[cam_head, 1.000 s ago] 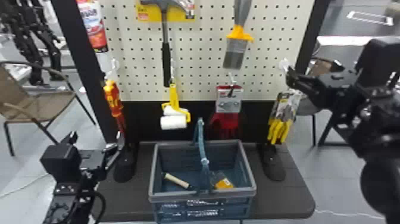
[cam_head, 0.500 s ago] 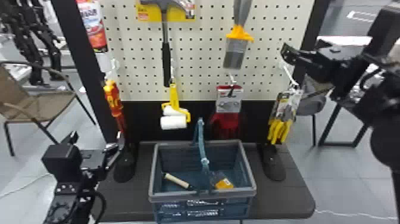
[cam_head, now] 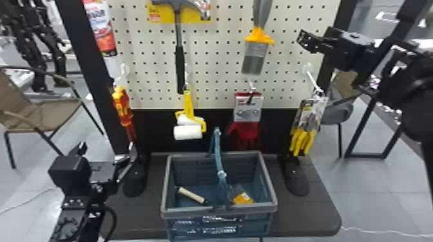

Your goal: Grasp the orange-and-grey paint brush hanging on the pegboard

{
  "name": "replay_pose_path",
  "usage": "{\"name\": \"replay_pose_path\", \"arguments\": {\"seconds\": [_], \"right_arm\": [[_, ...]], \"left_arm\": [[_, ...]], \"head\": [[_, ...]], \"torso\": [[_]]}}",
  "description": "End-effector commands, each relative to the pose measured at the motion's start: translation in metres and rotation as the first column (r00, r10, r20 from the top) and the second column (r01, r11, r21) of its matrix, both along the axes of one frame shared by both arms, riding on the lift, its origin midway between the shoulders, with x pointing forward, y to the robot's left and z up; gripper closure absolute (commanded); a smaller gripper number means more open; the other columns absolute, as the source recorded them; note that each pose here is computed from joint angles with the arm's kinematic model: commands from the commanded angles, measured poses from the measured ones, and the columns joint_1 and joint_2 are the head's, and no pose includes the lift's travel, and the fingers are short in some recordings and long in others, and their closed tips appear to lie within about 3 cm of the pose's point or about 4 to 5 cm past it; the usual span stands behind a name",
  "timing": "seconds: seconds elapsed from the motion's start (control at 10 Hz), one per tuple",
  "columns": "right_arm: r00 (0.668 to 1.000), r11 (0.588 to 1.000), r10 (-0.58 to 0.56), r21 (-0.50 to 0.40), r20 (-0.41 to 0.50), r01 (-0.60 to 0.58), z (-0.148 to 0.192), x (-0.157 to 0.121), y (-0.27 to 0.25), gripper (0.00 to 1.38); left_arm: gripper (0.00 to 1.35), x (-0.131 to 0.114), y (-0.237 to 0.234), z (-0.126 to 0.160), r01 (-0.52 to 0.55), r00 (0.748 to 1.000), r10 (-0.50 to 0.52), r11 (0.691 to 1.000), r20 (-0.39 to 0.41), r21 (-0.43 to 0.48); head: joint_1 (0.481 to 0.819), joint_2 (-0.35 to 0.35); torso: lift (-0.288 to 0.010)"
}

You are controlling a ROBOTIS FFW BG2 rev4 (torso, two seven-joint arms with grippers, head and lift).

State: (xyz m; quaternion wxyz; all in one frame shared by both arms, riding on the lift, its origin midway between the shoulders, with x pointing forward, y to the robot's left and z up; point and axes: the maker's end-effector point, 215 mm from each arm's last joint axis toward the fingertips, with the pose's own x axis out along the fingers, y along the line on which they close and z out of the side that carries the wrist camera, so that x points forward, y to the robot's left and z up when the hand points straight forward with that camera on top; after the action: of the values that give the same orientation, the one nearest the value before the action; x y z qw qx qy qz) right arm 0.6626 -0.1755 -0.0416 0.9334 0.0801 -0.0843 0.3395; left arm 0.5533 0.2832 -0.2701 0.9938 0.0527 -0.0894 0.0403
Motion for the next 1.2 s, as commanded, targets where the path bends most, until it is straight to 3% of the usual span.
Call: {"name": "replay_pose_path", "arguments": {"seconds": [0.0, 0.3, 1.1], "right_arm": [[0.999, 0.999, 0.051, -0.009, -0.014, -0.052, 0.0, 0.004, 0.02, 0.1], [0.993, 0.992, 0.122, -0.039, -0.003, -0.122, 0.017, 0.005, 0.051, 0.1], [0.967, 0.964, 0.252, -0.085, -0.027, -0.253, 0.024, 0.0, 0.114, 0.1]], "left_arm": [[0.12, 0.0, 0.0, -0.002, 0.0, 1.0, 0.0, 1.0, -0.001, -0.002], [0.12, 0.003, -0.004, -0.003, 0.007, 1.0, -0.007, 1.0, -0.004, -0.003], [0.12, 0.006, -0.005, -0.007, 0.02, 1.0, -0.02, 1.0, -0.017, 0.022]], "head": [[0.549, 0.0], [0.549, 0.0], [0.549, 0.0]], "torso": [[-0.1], [-0.1], [-0.1]]}}
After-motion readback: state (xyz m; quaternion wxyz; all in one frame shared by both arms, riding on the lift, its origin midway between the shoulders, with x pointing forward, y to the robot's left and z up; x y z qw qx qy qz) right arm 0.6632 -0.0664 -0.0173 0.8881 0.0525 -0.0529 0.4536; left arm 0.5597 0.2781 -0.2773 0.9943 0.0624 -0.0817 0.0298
